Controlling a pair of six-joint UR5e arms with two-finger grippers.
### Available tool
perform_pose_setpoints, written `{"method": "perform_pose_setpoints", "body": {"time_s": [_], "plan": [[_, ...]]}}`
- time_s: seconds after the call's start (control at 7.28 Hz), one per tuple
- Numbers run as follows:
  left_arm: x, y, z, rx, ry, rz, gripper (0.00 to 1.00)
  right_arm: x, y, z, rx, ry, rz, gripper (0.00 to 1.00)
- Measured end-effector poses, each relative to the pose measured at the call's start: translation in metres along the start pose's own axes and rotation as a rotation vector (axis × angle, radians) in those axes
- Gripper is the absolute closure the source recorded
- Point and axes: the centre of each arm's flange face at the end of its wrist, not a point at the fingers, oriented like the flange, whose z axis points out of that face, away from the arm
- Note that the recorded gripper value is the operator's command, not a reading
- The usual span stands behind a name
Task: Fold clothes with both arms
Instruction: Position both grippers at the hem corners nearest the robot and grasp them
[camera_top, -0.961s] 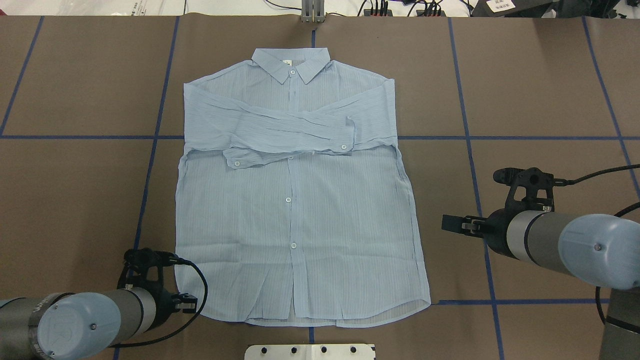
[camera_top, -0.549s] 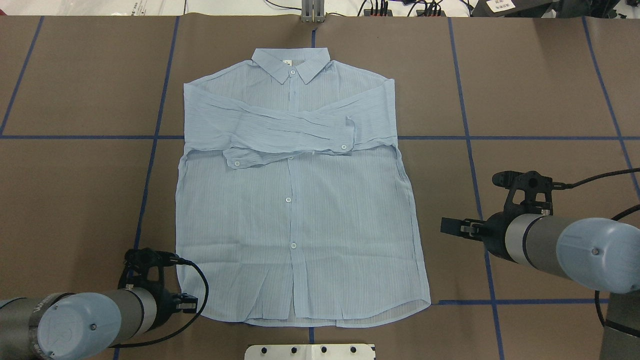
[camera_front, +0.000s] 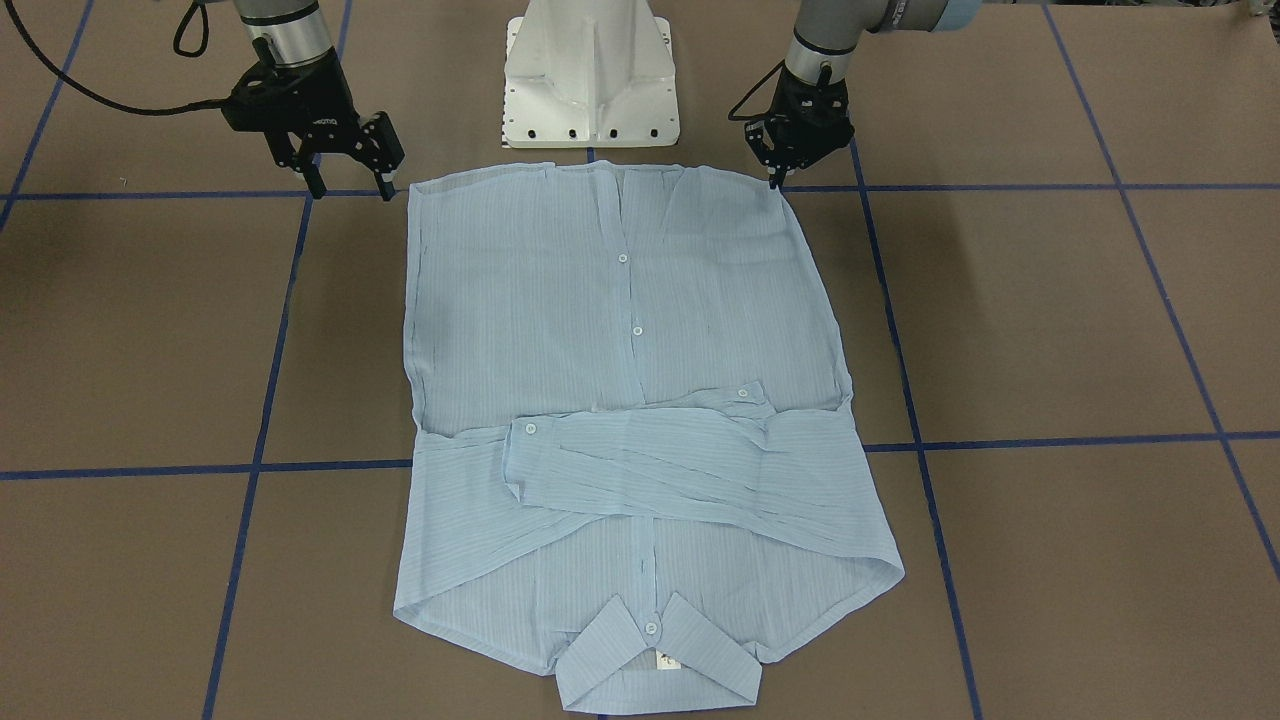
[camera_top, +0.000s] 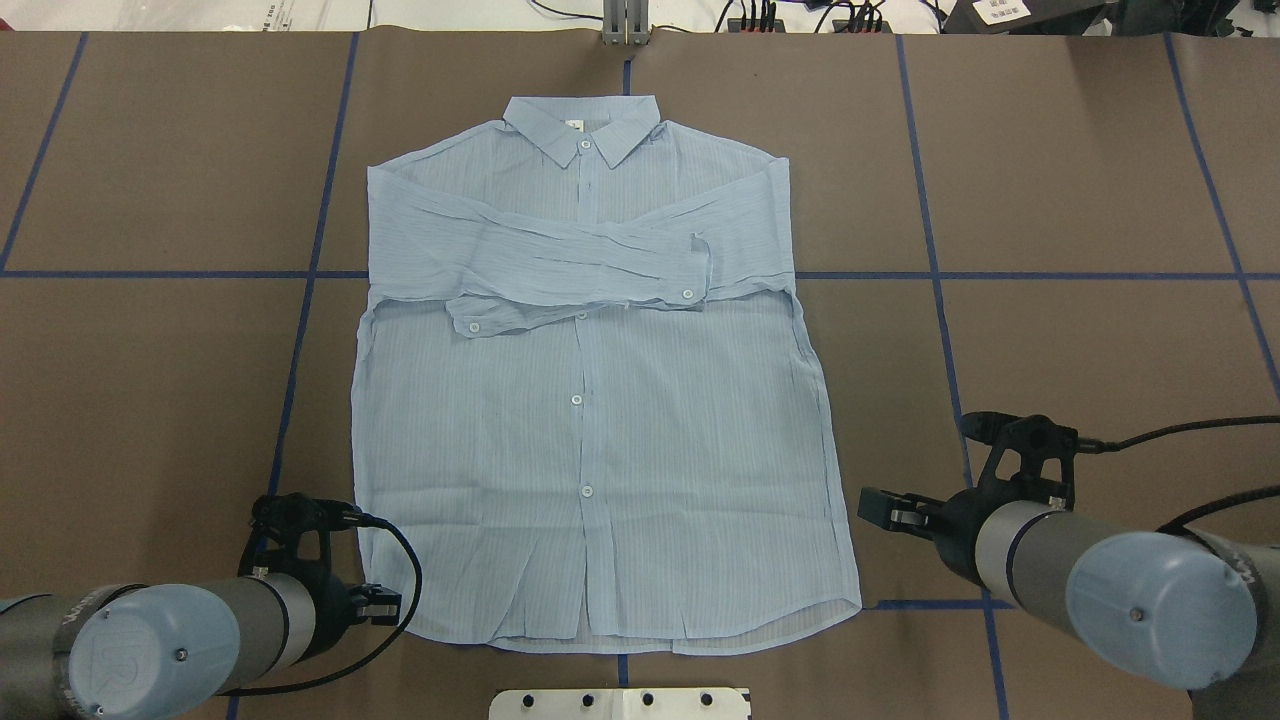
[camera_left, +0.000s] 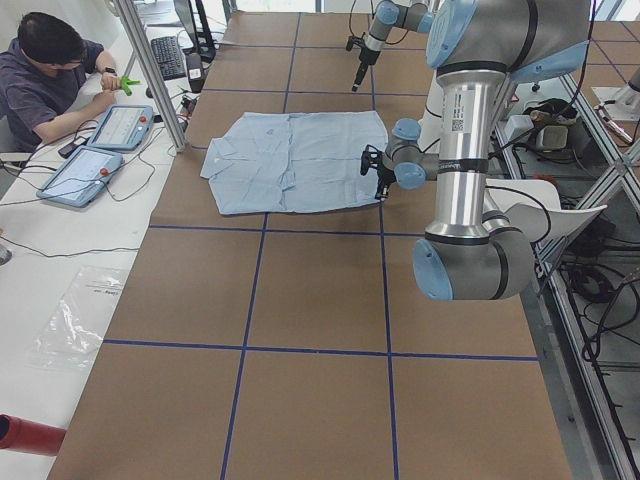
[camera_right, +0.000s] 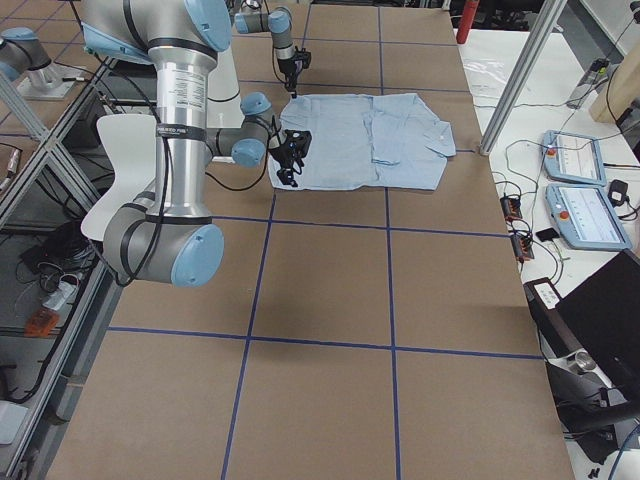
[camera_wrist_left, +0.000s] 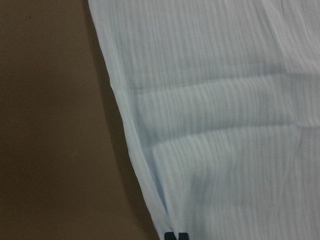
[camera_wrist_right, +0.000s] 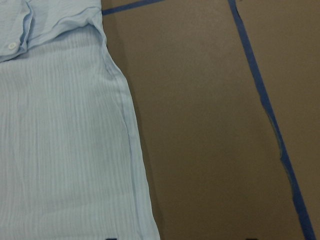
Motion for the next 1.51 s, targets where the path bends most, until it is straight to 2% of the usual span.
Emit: {"method": "perform_pose_setpoints", "body": {"time_s": [0.14,0.55,1.24,1.37,1.51], "plan": [[0.002,-0.001,-0.005,0.004,0.012,0.0,1.0,-0.003,0.02,0.004,0.006,-0.002,0.002,0.4],[0.007,-0.004,-0.017,0.027,0.035,-0.001,1.0,-0.009,0.064,0.029,0.029,0.004,0.007,0.4],[0.006,-0.005,-0.019,0.035,0.036,-0.001,1.0,-0.008,0.099,0.051,0.053,0.019,-0.039,0.41],[0.006,-0.005,-0.019,0.035,0.036,-0.001,1.0,-0.007,0.103,0.053,0.055,0.022,-0.046,0.46],[0.006,-0.006,-0.02,0.035,0.036,-0.001,1.0,-0.008,0.107,0.053,0.055,0.021,-0.051,0.57]]}}
